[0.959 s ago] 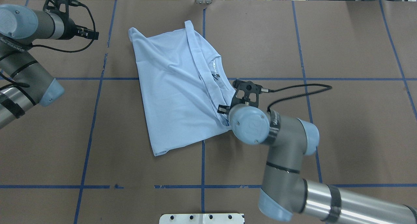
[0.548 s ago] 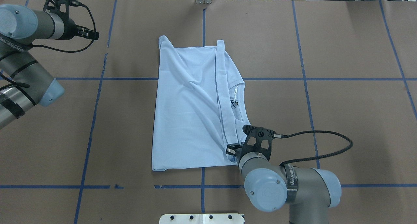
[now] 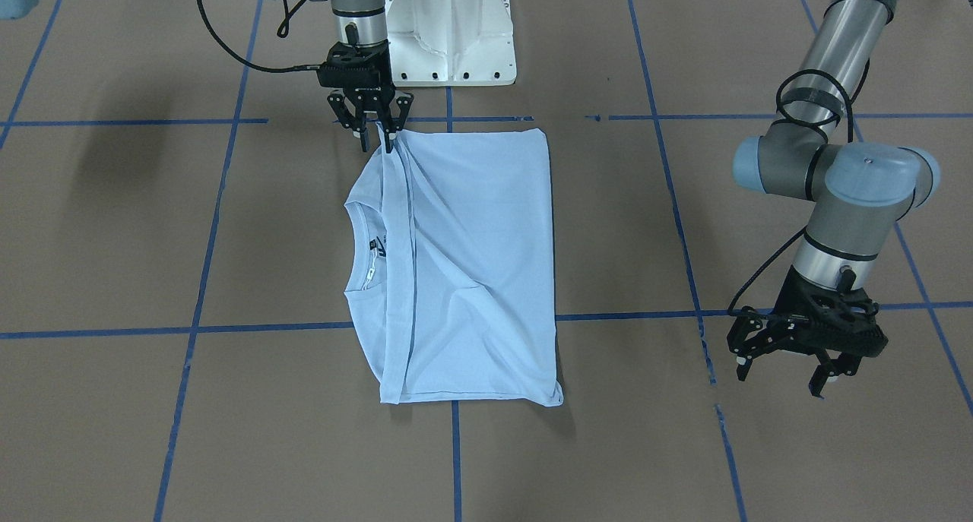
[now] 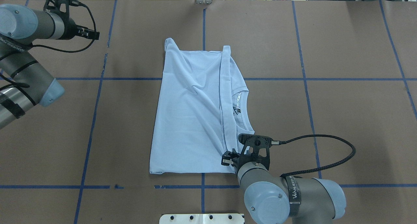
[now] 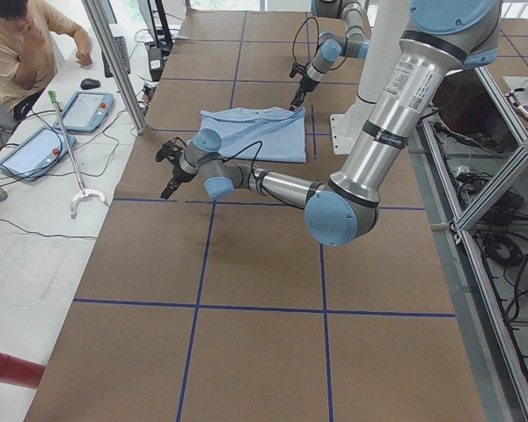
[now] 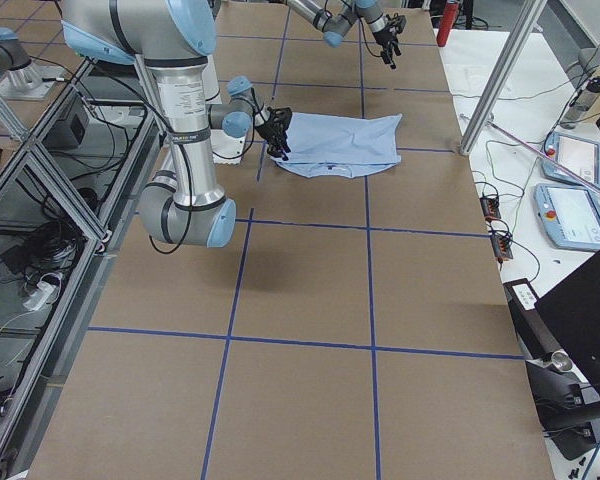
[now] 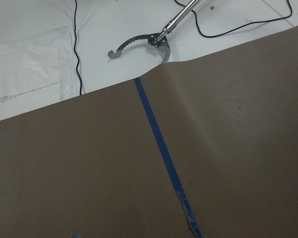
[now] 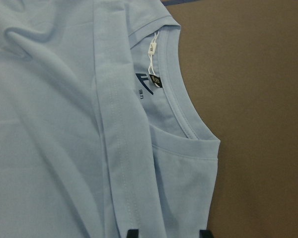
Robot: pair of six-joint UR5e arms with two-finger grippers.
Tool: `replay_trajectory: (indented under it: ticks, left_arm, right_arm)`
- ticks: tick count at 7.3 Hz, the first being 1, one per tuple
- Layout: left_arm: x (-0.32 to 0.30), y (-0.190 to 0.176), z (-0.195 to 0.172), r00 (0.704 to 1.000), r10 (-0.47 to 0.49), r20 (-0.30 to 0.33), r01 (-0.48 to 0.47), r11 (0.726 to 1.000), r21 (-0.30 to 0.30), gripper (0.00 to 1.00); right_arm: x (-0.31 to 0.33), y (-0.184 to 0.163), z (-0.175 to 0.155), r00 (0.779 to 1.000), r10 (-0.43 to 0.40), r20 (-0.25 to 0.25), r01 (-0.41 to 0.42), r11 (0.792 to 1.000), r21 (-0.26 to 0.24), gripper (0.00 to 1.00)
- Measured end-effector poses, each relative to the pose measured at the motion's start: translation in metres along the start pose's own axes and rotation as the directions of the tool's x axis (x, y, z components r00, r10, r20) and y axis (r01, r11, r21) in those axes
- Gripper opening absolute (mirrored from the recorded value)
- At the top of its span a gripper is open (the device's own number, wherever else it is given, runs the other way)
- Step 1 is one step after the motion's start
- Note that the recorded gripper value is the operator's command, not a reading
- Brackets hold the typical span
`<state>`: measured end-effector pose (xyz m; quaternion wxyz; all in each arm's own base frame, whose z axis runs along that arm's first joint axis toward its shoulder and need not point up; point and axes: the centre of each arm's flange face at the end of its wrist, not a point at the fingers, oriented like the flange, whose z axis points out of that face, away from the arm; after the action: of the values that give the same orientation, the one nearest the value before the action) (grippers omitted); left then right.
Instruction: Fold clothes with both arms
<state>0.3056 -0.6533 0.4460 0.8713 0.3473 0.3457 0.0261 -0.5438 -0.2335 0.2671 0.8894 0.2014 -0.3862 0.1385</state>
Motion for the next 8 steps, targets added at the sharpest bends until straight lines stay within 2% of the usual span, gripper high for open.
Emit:
replay_trajectory:
  ticks: [1,2,3,4,5,7,8]
  left_arm:
    - [0.0,0.0,0.0,1.0,-0.001,0.0,0.001,1.0,0.0,1.0]
    - [0.0,0.0,0.0,1.0,-0.001,0.0,0.001,1.0,0.0,1.0]
    - [0.0,0.0,0.0,1.0,-0.001,-0.001,0.001,1.0,0.0,1.0]
    - [0.0,0.0,0.0,1.0,-0.001,-0.001,0.001,1.0,0.0,1.0]
    - [0.0,0.0,0.0,1.0,-0.002,-0.001,0.002,1.0,0.0,1.0]
    - [0.0,0.0,0.0,1.0,-0.006,0.0,0.006,1.0,-0.001,1.0]
    - [0.0,0.0,0.0,1.0,-0.007,0.0,0.007,1.0,-0.001,1.0]
  right_arm:
    - [-0.002,-0.002,-0.006,0.998,-0.059,0.016,0.059,0.998,-0.004,1.0]
    - [-0.003,0.003,-0.009,0.995,-0.101,0.025,0.101,0.995,-0.012,0.91]
    - [-0.004,0.015,-0.011,0.991,-0.133,0.033,0.134,0.991,-0.021,0.68]
    - [-0.006,0.023,-0.013,0.988,-0.151,0.038,0.152,0.988,-0.028,0.5]
    - [-0.007,0.029,-0.014,0.986,-0.159,0.043,0.16,0.986,-0.034,0.25]
    - [-0.008,0.031,-0.015,0.986,-0.161,0.045,0.163,0.986,-0.039,0.0]
    - [-0.008,0.031,-0.015,0.986,-0.161,0.045,0.163,0.986,-0.038,0.0]
